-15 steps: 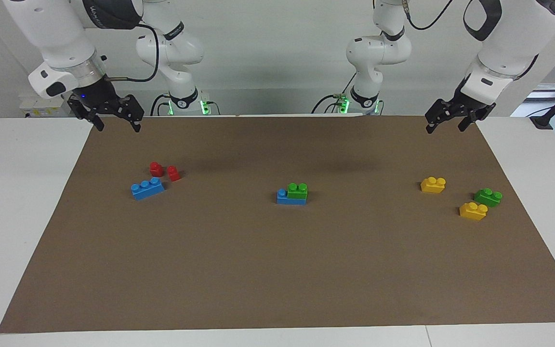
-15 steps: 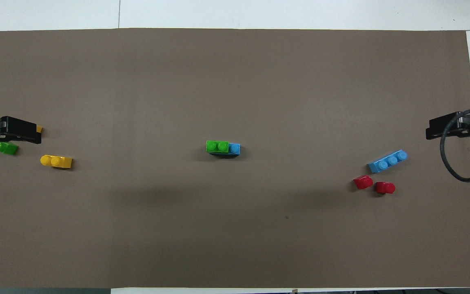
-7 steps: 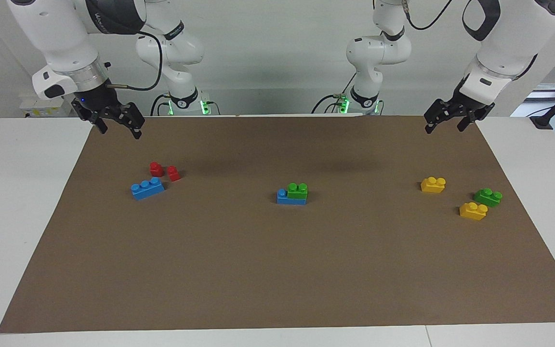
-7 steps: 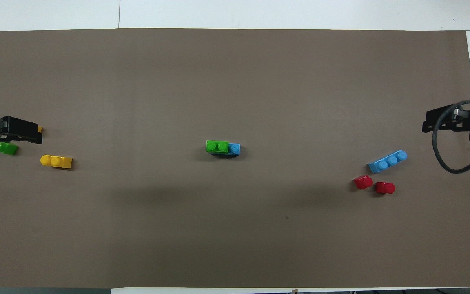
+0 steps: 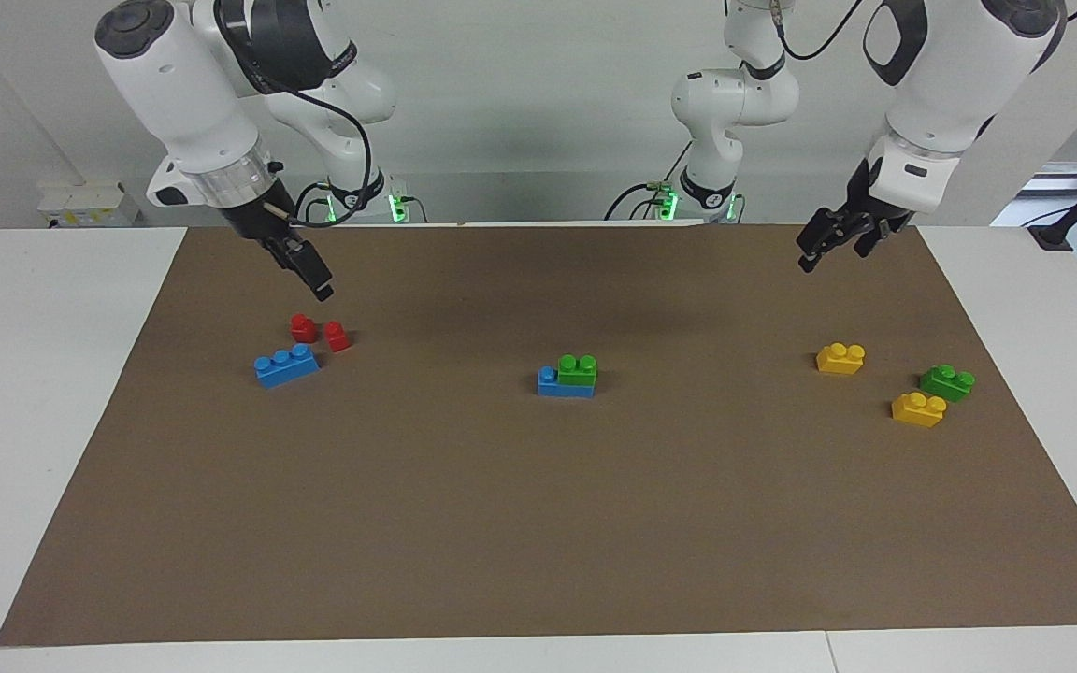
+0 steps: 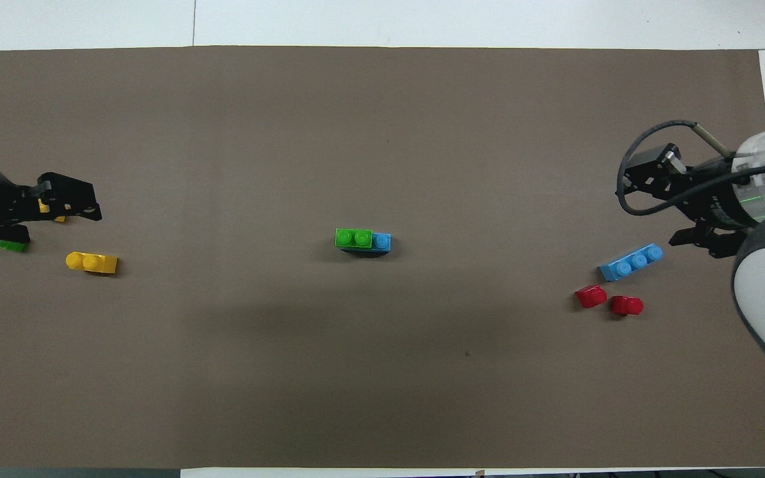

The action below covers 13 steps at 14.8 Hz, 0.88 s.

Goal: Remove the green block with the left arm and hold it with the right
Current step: 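Reach both grippers toward the joined green and blue bricks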

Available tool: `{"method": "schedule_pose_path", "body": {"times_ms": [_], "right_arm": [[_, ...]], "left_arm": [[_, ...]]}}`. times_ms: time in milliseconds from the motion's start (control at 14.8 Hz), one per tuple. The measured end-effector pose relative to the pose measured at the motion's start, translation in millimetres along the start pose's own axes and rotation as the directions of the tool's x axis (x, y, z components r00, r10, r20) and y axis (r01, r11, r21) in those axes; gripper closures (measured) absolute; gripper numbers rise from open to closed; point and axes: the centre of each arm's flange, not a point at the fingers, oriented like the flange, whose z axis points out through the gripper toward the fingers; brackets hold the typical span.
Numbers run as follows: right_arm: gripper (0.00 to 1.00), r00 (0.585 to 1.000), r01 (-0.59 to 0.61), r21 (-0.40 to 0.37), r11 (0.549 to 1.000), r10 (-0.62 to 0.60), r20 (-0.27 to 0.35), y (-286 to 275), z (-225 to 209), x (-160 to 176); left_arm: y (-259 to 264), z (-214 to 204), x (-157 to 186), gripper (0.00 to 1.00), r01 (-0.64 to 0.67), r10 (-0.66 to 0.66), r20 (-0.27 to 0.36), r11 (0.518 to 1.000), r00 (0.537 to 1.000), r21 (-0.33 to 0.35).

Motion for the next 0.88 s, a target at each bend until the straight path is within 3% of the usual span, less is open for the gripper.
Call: {"method": "schedule_pose_path", "body": {"times_ms": [203,475,678,881], "right_arm": [[0.00,0.968,-0.235,0.052,0.971,0.229,0.102,-29.2,38.1,-15.1],[0.00,0.873,-0.447,0.056,0.893,0.422,0.246,-59.2,93.2,-32.7],[0.00,0.827,-0.505,0.024,0.863,0.476,0.300,-70.5,131.1,-45.5],[0.00,0.786,-0.552,0.014,0.834,0.514,0.343,-78.5,164.6,-57.5]], "left_arm": [[29.4,15.3,-14.5,0.00,0.136,-0.136,-0.003,0.991,0.991,-0.003],[72.1,31.2,-36.8,0.00,0.372,-0.373,-0.021,0.928,0.928,-0.032],[108.6,54.3,-60.1,0.00,0.544,-0.546,-0.021,0.837,0.838,-0.062],[135.8,69.0,-75.6,0.00,0.725,-0.728,-0.003,0.682,0.685,-0.098]]}}
